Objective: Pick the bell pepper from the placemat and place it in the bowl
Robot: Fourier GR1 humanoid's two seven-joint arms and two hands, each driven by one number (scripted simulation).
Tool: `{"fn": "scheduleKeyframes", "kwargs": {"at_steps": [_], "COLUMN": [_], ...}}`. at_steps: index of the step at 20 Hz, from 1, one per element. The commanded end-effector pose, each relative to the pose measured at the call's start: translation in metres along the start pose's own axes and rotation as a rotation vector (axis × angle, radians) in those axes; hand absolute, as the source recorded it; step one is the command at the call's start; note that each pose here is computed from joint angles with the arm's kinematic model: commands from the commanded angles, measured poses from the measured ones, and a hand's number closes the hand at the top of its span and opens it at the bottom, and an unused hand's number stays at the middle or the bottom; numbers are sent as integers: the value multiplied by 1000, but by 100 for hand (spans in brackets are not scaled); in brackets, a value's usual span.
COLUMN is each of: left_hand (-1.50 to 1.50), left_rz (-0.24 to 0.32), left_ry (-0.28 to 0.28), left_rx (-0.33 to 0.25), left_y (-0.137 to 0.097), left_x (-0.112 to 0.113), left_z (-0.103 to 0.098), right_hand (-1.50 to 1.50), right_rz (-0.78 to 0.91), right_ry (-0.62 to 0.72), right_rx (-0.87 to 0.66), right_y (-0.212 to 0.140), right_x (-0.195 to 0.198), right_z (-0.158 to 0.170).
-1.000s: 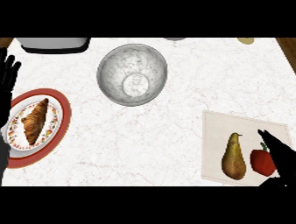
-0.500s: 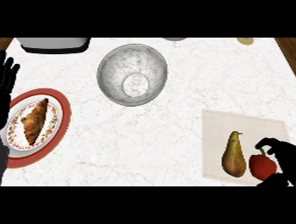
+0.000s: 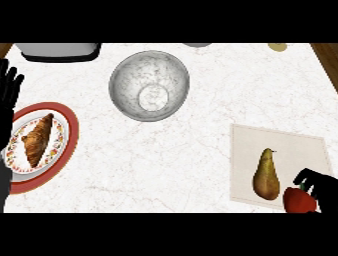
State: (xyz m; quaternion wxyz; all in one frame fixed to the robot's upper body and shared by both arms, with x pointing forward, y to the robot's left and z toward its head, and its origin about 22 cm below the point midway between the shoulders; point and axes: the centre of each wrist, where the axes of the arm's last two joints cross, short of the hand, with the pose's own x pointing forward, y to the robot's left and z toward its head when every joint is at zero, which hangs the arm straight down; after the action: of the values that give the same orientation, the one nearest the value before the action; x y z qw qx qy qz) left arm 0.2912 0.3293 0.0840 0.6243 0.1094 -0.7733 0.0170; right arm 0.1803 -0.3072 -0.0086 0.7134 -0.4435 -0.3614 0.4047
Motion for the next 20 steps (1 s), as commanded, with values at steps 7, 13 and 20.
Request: {"fn": "scheduleKeyframes", "kwargs": {"at_steps": [7,13,20], "left_hand": [0,0,0], "left_rz": [-5,-12,5], "left_ry": [-13,5,-5], "left_rx": [14,5,7], "left_y": [16,-3,4], "left_x": [-1,0,-3], "left_z": [9,0,0], "right_hand": [150,150,150], "right_rz": [-89,-60,-128], "right_ry": [326,346,126], "right_rx": [-123,-311,-474], "right_y": [3,-55,-100], "right_x": [38,52,82], "right_z": [115,161,194]}}
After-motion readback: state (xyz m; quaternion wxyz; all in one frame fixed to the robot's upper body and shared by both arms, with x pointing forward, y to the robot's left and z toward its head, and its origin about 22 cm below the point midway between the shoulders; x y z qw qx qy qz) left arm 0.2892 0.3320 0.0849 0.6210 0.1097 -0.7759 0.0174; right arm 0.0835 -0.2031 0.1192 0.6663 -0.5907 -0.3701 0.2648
